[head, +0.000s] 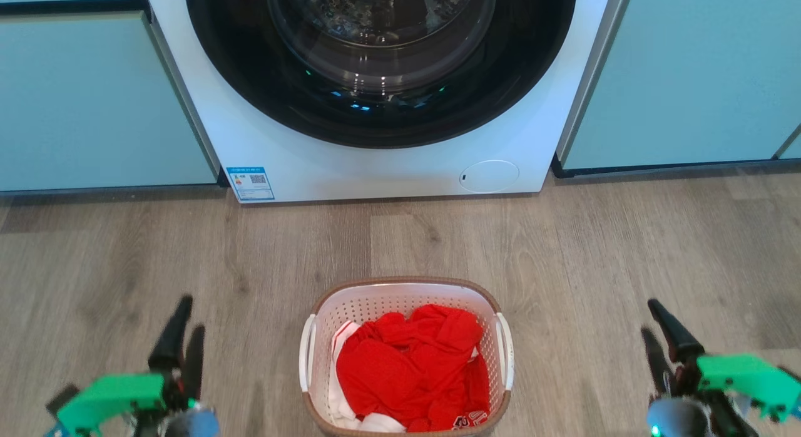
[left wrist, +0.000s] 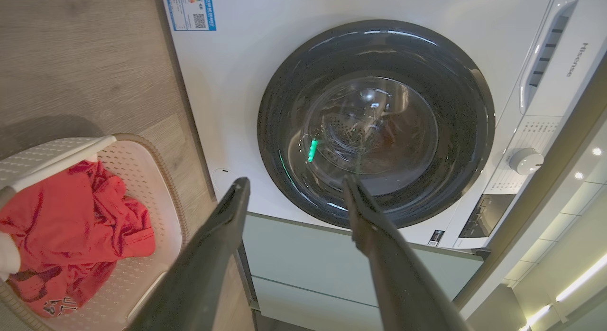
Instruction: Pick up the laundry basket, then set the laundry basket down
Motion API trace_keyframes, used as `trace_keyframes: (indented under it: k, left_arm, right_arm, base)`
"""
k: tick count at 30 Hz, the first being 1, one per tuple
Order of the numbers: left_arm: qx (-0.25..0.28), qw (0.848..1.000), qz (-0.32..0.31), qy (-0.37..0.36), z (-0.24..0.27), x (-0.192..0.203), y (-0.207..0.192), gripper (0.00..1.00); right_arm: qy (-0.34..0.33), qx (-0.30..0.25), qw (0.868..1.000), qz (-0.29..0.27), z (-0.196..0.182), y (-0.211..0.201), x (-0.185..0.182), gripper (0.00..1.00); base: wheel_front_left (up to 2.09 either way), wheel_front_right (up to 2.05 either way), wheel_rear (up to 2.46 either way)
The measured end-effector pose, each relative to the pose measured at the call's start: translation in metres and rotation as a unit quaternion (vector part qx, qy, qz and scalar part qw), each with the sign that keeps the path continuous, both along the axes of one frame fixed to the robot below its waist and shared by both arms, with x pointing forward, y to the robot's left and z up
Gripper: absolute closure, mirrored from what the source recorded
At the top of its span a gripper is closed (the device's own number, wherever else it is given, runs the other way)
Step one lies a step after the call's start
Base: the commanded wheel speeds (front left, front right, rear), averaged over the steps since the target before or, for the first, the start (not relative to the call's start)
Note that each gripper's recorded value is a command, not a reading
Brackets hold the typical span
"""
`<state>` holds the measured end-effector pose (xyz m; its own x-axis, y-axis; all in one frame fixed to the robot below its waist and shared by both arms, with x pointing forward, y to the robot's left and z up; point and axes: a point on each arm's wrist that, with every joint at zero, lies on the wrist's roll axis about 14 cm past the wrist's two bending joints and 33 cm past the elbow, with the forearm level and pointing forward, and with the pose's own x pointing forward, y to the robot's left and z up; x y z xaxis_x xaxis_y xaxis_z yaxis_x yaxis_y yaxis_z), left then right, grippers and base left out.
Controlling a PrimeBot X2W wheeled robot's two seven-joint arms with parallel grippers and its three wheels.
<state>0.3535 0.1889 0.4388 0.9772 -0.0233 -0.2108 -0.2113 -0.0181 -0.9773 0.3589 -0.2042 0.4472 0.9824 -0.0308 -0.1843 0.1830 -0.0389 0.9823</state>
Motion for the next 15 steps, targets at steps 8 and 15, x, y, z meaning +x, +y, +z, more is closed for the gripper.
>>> trace_keyframes:
  k: [8, 15]
  left_arm:
    - [0.002, 1.0, 0.006, 0.012, -0.0076, -0.0071, 0.0002, 0.0]
    - [0.02, 1.0, 0.012, 0.012, -0.0071, -0.0072, 0.0023, 0.0]
  right_arm:
    - [0.013, -0.006, 1.0, -0.01, -0.0079, -0.0034, -0.0082, 0.0]
    - [0.009, -0.025, 1.0, -0.015, -0.0043, -0.007, -0.0075, 0.0]
  base:
    - [0.0, 0.0, 0.0]
    - [0.0, 0.0, 0.0]
